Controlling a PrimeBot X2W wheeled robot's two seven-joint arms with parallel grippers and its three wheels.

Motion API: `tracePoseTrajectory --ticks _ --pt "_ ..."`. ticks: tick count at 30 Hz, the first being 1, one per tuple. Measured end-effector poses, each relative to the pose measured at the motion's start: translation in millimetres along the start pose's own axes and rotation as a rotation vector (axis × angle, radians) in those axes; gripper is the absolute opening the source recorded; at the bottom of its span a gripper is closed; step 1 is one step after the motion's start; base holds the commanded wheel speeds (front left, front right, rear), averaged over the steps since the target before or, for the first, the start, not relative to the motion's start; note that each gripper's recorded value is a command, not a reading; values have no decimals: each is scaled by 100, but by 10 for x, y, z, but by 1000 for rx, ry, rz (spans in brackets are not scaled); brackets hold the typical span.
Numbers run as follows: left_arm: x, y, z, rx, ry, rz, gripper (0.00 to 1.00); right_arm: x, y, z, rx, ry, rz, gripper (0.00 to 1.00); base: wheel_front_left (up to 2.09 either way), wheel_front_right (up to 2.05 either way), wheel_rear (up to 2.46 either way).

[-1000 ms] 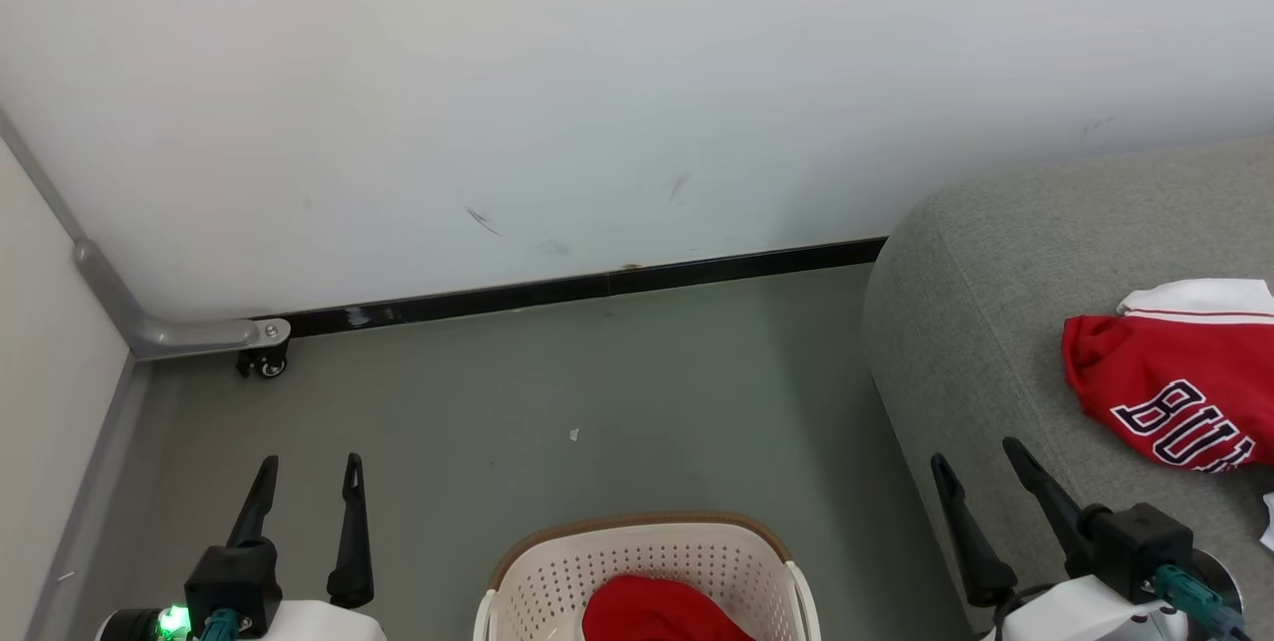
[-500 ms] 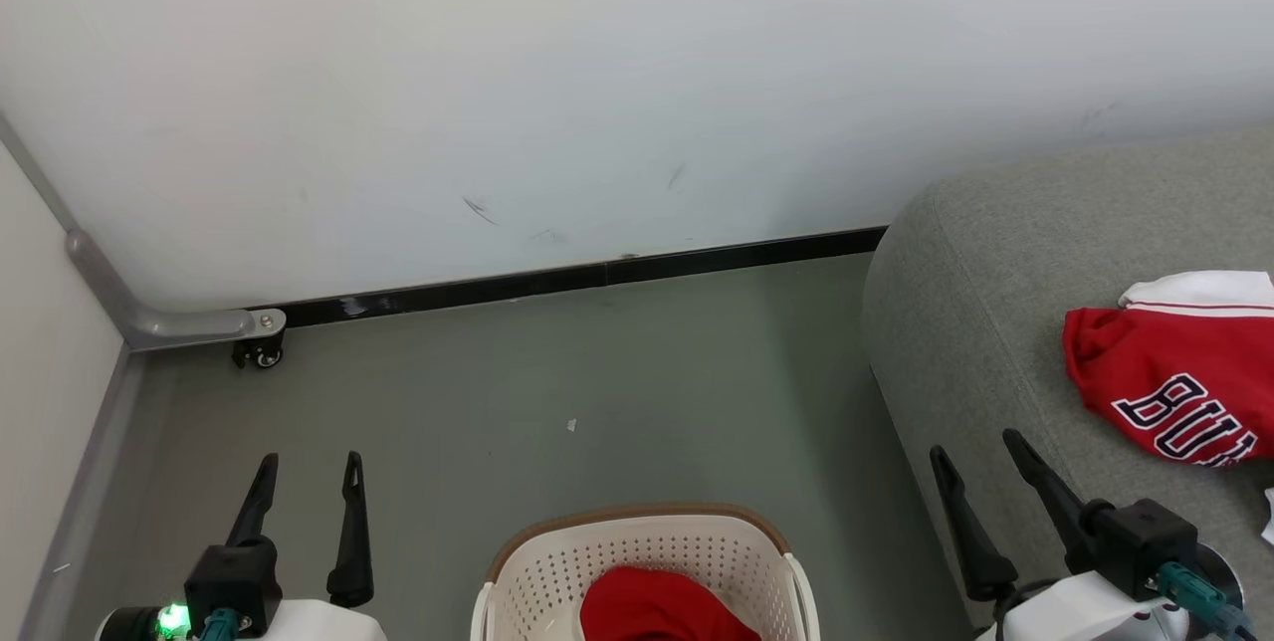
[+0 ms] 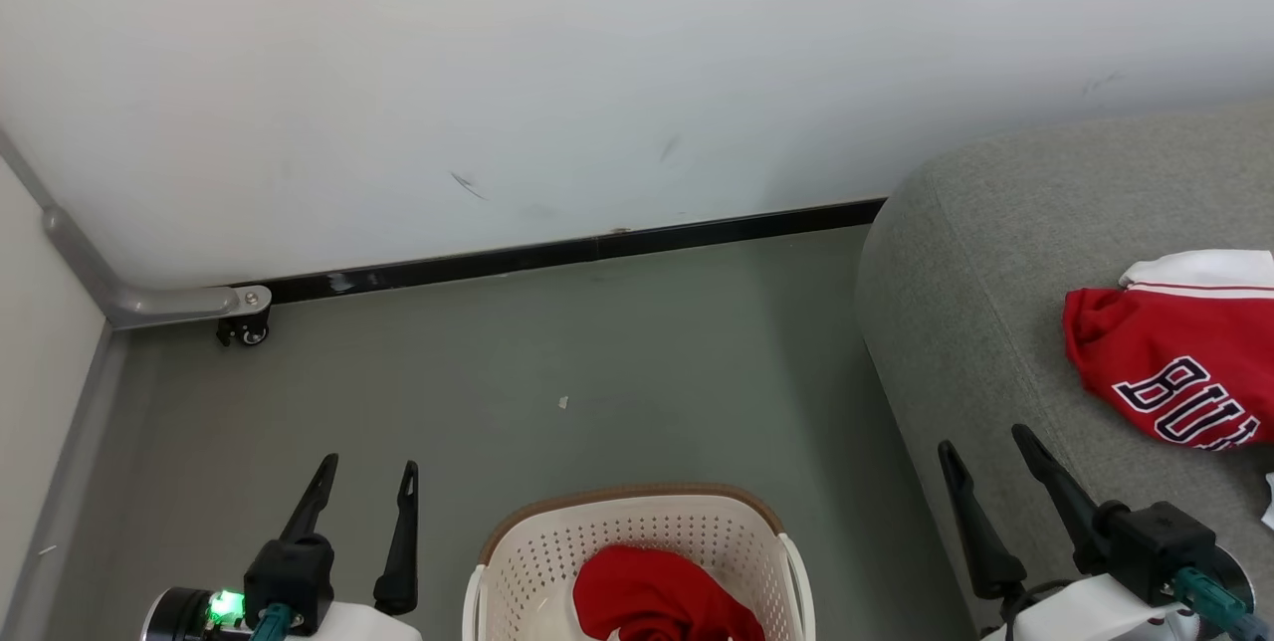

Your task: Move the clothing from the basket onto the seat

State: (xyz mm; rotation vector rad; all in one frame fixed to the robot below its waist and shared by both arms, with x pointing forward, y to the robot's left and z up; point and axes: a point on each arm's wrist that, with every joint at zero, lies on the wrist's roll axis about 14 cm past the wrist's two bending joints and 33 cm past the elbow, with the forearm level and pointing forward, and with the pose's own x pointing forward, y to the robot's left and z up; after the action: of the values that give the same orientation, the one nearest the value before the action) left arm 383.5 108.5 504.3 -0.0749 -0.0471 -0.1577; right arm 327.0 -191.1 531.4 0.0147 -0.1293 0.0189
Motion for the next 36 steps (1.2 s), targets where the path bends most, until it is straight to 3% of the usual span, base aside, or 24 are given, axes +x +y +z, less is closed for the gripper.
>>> tracePoseTrajectory --ticks 20,36 --pt "334 -740 -440 43 119 -276 100 76 -284 -31 -35 19 -85 100 0 0 0" --pt "509 -1003 -1173 118 304 -414 100 342 -442 -94 -67 24 -123 100 0 0 0"
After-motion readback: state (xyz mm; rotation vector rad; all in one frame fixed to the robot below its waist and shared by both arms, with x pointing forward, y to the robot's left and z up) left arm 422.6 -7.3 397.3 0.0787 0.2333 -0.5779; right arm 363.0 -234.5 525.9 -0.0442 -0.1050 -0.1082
